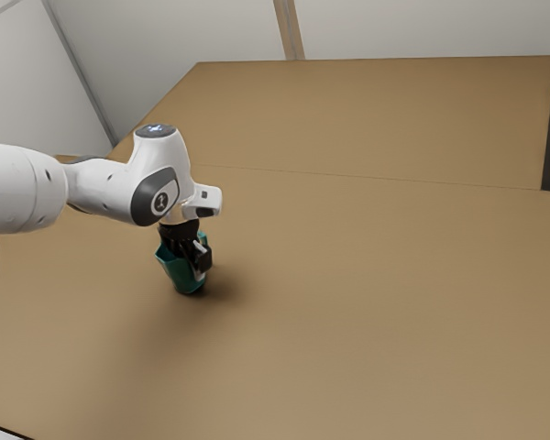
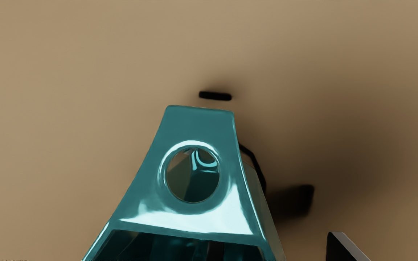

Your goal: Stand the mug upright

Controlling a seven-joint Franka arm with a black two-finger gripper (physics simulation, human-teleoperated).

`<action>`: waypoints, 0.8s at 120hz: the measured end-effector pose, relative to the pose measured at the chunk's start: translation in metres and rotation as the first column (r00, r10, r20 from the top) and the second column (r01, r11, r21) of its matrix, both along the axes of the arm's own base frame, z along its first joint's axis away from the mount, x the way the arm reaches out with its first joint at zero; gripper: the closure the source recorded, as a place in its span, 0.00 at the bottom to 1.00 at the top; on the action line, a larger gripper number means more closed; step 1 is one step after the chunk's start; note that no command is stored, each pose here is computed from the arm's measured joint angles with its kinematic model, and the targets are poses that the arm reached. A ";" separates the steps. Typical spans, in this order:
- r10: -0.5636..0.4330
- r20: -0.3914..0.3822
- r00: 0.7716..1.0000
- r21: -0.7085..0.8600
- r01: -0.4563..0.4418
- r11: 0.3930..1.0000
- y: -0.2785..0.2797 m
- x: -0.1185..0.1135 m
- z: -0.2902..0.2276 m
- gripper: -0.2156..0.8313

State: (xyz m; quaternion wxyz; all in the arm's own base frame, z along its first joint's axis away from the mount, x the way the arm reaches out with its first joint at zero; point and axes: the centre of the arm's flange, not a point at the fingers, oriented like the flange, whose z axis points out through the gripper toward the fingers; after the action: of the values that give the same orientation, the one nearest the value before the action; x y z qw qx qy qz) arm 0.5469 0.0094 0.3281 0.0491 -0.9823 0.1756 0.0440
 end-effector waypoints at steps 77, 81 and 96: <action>0.038 0.243 0.969 -0.028 -0.032 0.999 0.002 0.035 0.185 0.22; 0.043 0.251 0.967 -0.028 -0.037 0.999 0.003 0.037 0.200 0.22; 0.056 0.259 0.964 -0.016 -0.053 0.998 0.007 0.038 0.251 0.21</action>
State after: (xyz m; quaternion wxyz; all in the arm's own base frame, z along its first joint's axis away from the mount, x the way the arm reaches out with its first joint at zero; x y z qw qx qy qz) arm 0.5848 0.0160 0.5788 0.0661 -0.9842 0.1408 -0.0841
